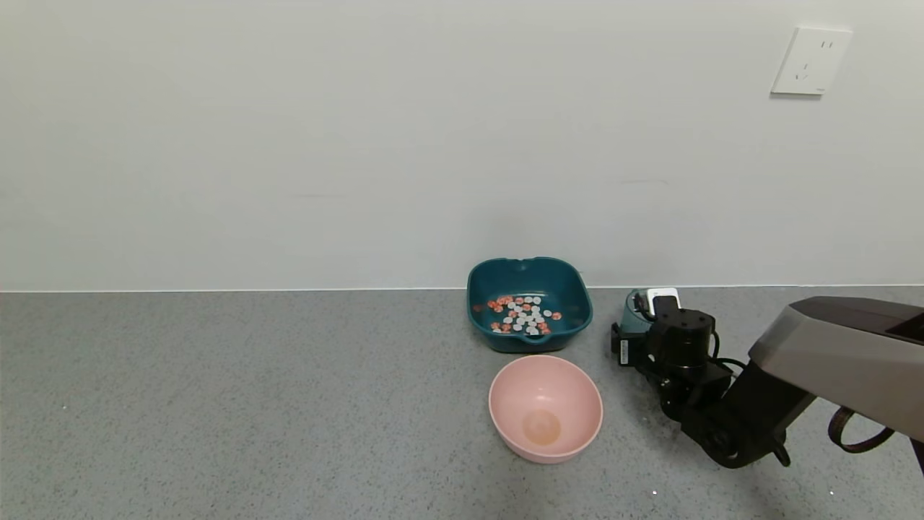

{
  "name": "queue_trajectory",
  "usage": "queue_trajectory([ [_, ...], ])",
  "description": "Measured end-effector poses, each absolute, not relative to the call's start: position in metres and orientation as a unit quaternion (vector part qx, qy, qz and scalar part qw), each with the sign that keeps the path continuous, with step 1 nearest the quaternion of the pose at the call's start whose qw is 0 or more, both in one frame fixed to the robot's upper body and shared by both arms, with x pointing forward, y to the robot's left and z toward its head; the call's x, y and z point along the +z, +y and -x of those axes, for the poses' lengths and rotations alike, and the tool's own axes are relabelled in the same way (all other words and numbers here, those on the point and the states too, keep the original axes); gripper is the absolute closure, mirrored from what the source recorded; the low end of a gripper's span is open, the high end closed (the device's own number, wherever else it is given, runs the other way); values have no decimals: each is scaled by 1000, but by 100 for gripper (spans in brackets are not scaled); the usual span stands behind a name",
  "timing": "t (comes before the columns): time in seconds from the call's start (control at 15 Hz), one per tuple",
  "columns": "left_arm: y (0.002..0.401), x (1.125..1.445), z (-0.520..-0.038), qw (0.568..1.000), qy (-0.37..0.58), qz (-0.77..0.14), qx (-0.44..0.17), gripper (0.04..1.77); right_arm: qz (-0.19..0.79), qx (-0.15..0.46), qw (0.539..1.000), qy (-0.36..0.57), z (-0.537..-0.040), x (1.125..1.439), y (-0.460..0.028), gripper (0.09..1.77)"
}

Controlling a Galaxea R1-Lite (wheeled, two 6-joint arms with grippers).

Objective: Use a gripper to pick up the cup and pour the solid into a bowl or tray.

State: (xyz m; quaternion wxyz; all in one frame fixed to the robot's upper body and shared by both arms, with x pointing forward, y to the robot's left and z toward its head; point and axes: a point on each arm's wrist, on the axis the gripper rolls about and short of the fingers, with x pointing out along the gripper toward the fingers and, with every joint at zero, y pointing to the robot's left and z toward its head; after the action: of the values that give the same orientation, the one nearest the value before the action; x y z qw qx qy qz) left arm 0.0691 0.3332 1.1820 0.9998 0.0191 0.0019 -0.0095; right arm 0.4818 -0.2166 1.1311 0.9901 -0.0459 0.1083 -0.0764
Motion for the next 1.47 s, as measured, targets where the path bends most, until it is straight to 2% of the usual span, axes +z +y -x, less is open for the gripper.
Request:
queue_trajectory([
  [0.2,333,1182,-69,1000,2,-19,-10,9,45,-74,990,108,-480,1134,-217,24],
  [0.47,333,1182,-69,1000,2,-19,-10,9,45,-35,991,120,-471,1142,-219,20],
  [0.73,333,1182,-69,1000,2,-19,-10,9,57,-18,984,168,-455,1164,-229,18],
  [1.13,333,1182,-69,1000,2,-19,-10,9,61,41,970,232,-404,1237,-248,16],
  [1.47,333,1182,-69,1000,2,-19,-10,9,61,78,959,267,-329,1305,-266,16],
])
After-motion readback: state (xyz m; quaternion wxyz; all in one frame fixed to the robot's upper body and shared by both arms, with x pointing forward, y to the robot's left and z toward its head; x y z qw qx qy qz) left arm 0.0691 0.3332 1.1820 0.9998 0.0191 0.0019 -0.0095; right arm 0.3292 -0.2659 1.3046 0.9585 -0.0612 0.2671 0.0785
